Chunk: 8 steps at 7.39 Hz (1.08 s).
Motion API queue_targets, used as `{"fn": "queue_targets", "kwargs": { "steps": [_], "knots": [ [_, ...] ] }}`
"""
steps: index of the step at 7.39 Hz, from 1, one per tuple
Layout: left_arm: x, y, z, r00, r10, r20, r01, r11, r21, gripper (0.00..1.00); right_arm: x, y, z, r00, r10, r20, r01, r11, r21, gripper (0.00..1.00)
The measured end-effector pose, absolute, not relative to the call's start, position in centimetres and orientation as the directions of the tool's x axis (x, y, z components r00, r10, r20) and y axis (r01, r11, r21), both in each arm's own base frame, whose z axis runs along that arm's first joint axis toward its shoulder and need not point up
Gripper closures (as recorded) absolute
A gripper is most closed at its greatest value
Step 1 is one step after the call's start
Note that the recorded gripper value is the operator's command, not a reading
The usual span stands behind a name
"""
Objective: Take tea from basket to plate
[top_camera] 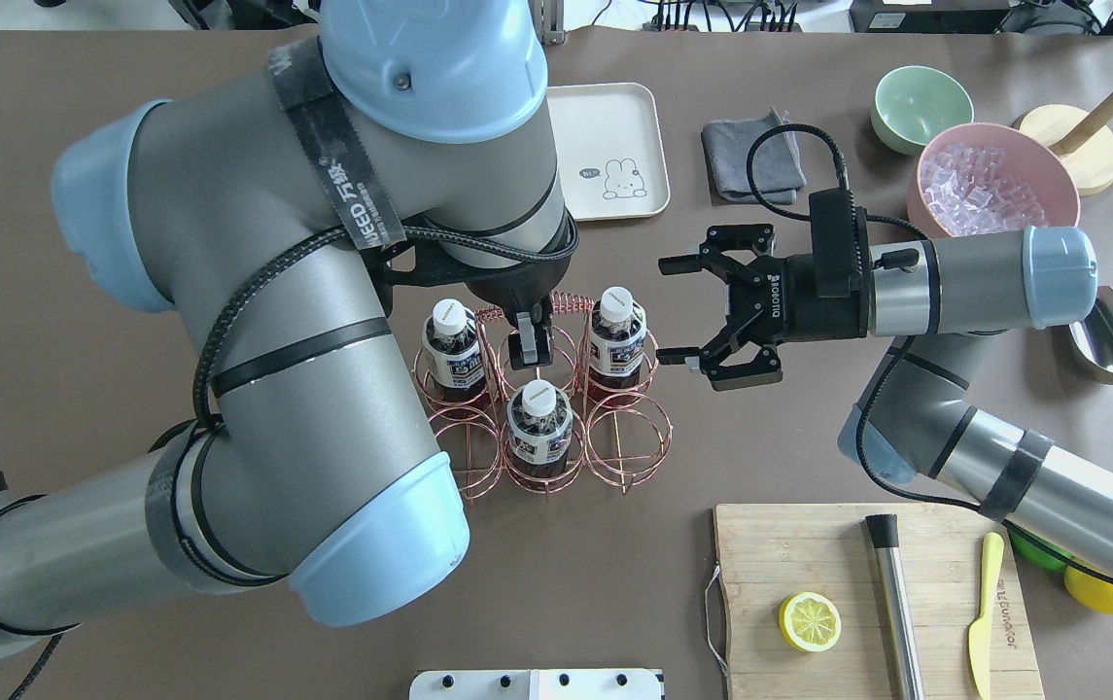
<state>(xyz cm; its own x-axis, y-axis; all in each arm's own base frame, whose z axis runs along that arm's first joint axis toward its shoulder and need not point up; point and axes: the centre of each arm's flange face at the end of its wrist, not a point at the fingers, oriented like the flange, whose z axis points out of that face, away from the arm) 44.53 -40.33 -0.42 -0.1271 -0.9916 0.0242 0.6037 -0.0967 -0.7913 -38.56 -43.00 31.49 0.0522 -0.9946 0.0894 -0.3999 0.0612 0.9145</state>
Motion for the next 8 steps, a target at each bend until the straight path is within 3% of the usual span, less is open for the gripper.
{"fn": "queue_targets", "kwargs": {
  "steps": [4,7,8],
  "knots": [
    [44.6,-40.4,-0.4,-0.127,-0.992,0.025,0.605,-0.098,-0.790,1.00,-41.6,-43.2,31.2,0.057,-0.993,0.102,-0.406,0.070,0.911,0.02],
    [44.7,-40.3,-0.3,-0.126,-0.992,0.026,0.606,-0.097,-0.789,1.00,-42.6,-44.6,30.7,0.093,-0.989,0.119,-0.410,0.071,0.910,0.38],
    [44.8,-40.3,-0.3,-0.124,-0.992,0.026,0.607,-0.097,-0.789,1.00,-42.7,-44.7,30.4,0.093,-0.988,0.123,-0.412,0.074,0.908,0.62]
  ]
}}
